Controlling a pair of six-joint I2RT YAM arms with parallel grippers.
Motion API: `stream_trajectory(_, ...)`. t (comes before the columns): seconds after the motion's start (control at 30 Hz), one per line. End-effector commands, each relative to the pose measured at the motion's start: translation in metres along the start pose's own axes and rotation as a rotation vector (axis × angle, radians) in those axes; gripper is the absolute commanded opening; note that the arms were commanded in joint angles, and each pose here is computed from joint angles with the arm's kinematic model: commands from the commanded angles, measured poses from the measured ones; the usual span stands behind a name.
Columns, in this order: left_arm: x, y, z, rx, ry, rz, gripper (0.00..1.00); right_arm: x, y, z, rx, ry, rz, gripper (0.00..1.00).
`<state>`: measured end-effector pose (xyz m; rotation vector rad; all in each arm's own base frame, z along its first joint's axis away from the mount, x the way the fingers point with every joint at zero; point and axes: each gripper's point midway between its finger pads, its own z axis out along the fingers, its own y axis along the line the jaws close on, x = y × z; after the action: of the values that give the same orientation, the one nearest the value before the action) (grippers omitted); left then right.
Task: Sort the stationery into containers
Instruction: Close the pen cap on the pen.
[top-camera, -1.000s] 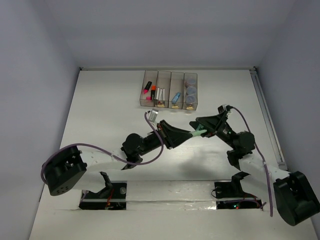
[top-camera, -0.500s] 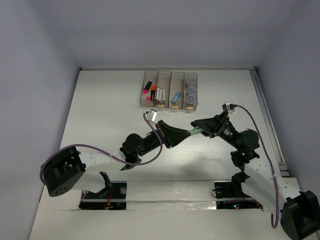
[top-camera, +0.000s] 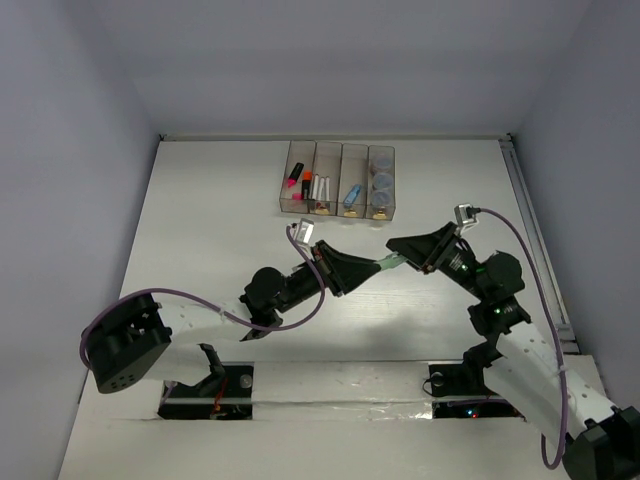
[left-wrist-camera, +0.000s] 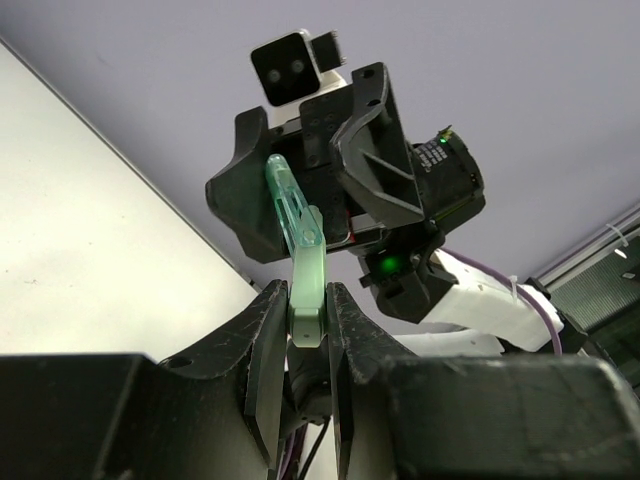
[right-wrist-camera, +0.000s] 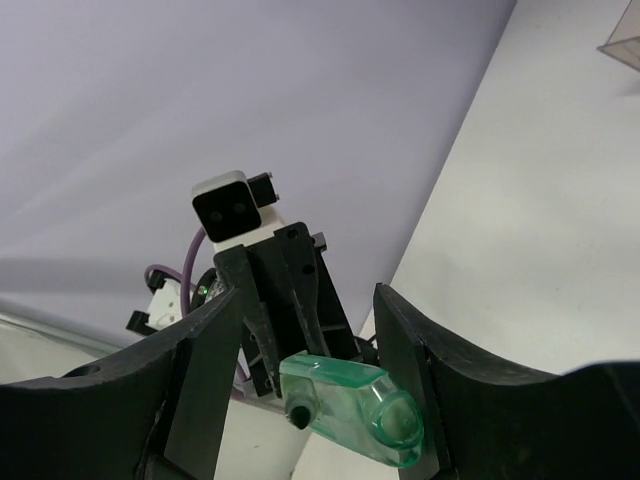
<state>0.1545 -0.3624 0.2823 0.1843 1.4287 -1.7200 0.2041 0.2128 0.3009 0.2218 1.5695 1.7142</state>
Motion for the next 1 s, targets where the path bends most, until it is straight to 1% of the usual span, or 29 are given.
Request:
stream_trajectory(0.0,-0.018,-0.021,0.000,0.082,-0.068,0.021,0.00,-0.011,0.011,0.003,0.013,-0.038,-0.080,0.61)
stream_trajectory(0.23,-0.019,-0.022,0.000,0.087,-0.072,0.019,0.00,-0.011,0.011,-0.001,0.015,-0.051,-0.095,0.59)
stream_trajectory(0.27,-0.019,-0.022,0.000,0.086,-0.073,0.019,0.00,-0.011,0.011,-0.002,0.016,-0.050,-0.093,0.58)
stream_trajectory(0.3,-0.019,-0.022,0.000,0.087,-0.074,0.020,0.00,-0.010,0.011,-0.002,0.016,-0.050,-0.094,0.51)
stream_trajectory(0.33,-0.019,-0.022,-0.001,0.087,-0.072,0.020,0.00,-0.011,0.010,-0.002,0.019,-0.056,-0.094,0.48)
stream_trajectory(0.4,-0.018,-0.021,-0.001,0.082,-0.071,0.021,0.00,-0.011,0.009,-0.003,0.023,-0.058,-0.094,0.47)
stream_trajectory(0.63,-0.016,-0.019,-0.003,0.079,-0.064,0.018,0.00,-0.012,0.008,-0.005,0.031,-0.071,-0.095,0.47)
stream_trajectory(0.73,-0.015,-0.018,-0.003,0.076,-0.060,0.017,0.00,-0.013,0.006,-0.005,0.036,-0.076,-0.097,0.50)
stream_trajectory(0.8,-0.015,-0.018,-0.003,0.075,-0.061,0.017,0.00,-0.013,0.008,-0.006,0.033,-0.080,-0.099,0.51)
stream_trajectory(0.97,-0.016,-0.018,-0.005,0.072,-0.066,0.019,0.00,-0.014,0.007,-0.008,0.040,-0.091,-0.101,0.50)
